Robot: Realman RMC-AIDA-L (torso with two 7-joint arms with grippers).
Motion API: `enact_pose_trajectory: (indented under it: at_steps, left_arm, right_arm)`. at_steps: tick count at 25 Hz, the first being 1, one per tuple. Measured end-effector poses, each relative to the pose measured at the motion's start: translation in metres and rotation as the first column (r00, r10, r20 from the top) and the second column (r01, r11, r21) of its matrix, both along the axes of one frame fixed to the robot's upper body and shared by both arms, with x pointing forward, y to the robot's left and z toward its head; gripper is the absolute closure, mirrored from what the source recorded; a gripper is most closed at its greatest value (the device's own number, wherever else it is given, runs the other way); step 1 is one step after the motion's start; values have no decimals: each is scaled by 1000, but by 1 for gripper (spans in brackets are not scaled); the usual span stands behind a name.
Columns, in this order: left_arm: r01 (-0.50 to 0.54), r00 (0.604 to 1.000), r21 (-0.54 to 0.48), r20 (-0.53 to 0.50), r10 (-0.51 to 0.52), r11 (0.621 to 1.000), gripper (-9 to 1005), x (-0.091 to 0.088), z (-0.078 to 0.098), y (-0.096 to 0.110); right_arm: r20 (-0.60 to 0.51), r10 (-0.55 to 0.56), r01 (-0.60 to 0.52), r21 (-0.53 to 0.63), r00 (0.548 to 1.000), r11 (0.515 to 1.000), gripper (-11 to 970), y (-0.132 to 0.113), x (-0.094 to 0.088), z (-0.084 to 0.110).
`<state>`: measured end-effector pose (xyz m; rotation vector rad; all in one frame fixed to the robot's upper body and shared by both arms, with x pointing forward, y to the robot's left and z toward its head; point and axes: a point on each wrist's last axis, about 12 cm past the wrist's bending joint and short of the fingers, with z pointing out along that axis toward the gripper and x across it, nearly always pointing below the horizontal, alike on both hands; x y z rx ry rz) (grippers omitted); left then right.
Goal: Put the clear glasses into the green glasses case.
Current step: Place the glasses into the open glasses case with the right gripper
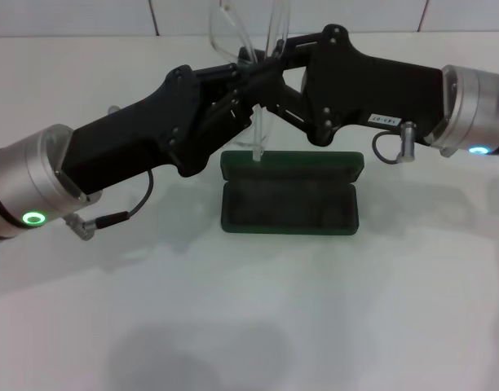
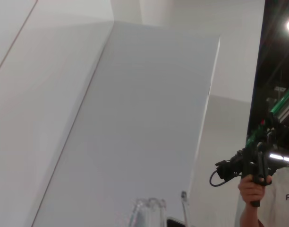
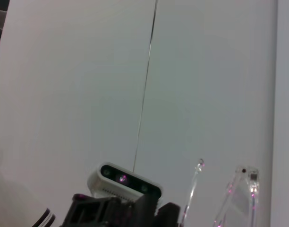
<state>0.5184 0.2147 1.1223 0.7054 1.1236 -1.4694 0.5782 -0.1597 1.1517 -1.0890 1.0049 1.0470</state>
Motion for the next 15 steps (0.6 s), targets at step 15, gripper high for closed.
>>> enact_pose_trajectory:
  at_steps: [15]
  left_arm:
    - [-10, 1000, -6, 4, 10, 1000, 894, -2, -1, 4]
  right_arm:
    - [-2, -13, 13, 3, 1000, 1000, 826, -1, 0, -1]
